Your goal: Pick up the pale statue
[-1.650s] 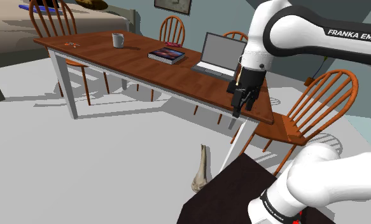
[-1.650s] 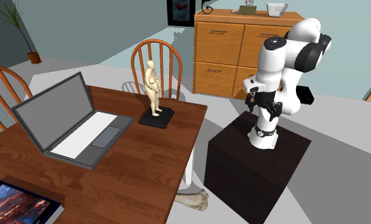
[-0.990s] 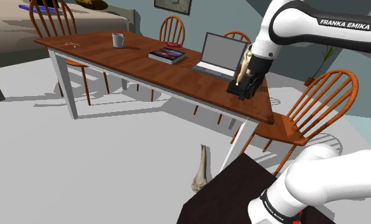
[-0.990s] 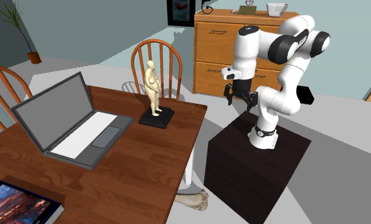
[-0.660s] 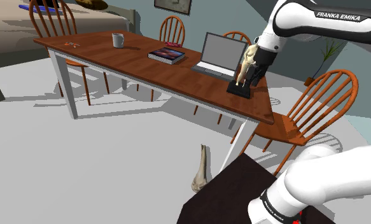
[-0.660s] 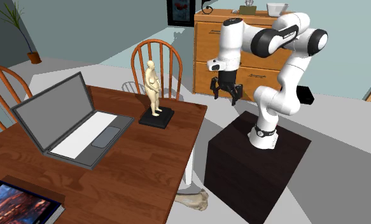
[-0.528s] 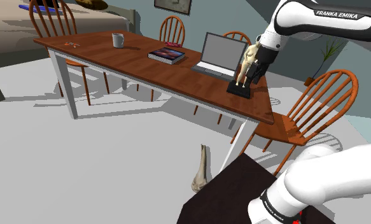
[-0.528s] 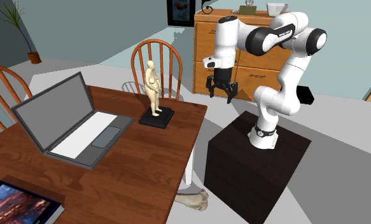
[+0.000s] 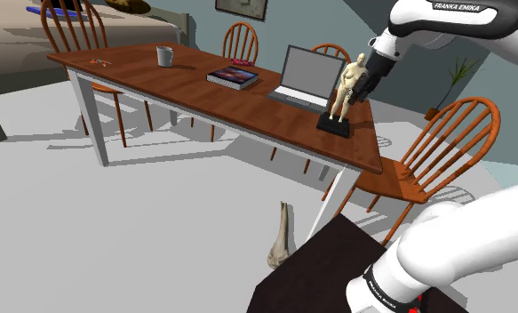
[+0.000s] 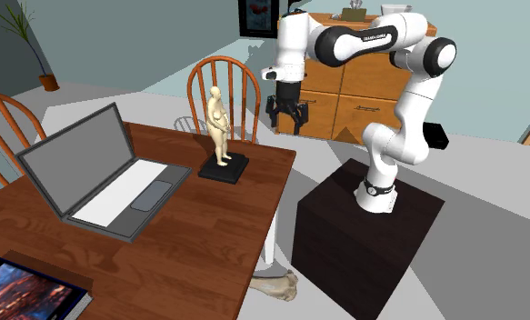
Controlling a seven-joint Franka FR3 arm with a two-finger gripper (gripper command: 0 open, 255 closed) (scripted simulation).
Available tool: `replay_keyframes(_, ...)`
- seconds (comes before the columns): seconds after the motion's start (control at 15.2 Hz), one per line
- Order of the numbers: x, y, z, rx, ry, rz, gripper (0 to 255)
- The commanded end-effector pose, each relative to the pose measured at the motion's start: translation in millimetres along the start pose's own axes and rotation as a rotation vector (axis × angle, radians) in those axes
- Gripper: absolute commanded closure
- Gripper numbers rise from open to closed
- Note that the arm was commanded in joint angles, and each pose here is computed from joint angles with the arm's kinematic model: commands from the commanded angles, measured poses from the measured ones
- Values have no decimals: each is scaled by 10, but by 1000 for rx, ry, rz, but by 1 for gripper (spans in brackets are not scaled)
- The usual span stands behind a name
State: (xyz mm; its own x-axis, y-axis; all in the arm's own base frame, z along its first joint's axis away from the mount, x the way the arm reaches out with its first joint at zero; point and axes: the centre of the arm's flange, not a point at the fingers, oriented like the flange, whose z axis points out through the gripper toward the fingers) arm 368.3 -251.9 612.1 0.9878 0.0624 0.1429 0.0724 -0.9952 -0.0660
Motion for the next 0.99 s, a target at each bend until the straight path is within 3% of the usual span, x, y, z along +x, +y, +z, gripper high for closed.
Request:
replay_keyframes(0.0, 44, 233, -90, 1, 28, -9, 0)
replay_keyframes(0.92, 387, 1896, -652, 18, 220, -56, 0)
